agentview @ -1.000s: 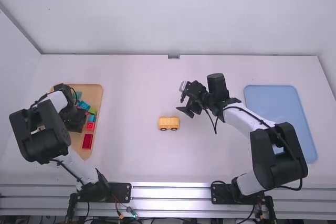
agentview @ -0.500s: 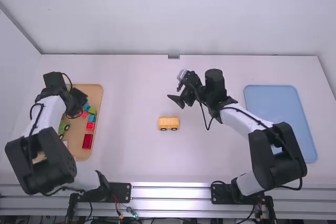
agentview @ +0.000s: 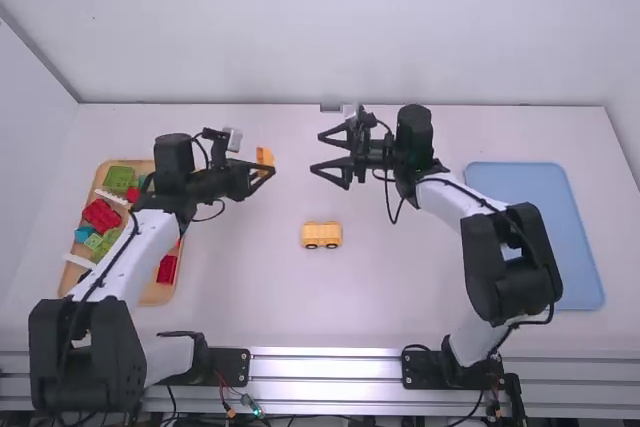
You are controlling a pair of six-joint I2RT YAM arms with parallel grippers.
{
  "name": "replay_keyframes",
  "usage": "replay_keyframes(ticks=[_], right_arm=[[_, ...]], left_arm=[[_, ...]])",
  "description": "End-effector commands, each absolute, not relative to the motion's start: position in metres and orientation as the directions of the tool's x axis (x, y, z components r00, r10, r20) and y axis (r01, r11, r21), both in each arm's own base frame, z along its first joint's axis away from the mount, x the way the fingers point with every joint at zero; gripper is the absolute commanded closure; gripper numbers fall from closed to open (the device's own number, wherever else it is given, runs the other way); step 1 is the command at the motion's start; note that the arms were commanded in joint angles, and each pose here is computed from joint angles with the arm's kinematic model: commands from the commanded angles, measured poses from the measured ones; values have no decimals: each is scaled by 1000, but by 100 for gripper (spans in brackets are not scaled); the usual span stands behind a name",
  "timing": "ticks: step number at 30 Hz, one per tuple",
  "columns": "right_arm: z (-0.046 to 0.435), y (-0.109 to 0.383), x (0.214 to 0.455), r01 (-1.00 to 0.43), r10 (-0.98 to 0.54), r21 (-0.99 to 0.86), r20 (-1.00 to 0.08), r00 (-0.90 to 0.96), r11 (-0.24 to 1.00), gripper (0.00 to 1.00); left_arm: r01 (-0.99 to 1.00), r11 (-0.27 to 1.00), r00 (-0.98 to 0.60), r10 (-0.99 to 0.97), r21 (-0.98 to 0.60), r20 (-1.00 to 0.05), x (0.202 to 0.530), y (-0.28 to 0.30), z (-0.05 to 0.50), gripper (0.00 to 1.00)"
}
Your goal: Assemble lego blocks to make yellow taxi
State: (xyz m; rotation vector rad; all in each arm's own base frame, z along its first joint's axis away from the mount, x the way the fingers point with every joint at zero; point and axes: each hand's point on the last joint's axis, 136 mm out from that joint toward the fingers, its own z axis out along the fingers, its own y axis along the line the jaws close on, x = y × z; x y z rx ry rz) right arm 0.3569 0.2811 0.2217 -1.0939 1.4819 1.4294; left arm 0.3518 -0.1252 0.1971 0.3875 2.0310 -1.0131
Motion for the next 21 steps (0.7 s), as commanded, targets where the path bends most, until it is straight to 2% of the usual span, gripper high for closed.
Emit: replay_keyframes(ticks=[1,4,7,16,21], right_arm=[[238,280,328,-901,-99,355,-935,-341,-249,3],[239,285,327,-883,-114,372,-928,-354,-287,7],[239,293,321,-876,-122,371,-929,-350,-309,8],[246,312,304,-855,-145,375,-927,-346,-359,9],[252,319,297,-861,-135,331,-944,-302,-385,23]], left_arm=[[733,476,-547,-13,-486,-837,327,-151,215,98],[786,416,-504,4,-457,-864,319,-164,221,98],[835,360,-455,24,-416,-890,311,-174,225,98],[847,396,-407,50,-356,-912,316,-178,219,98],[845,395,-406,37,-360,-913,320,-178,221,98]])
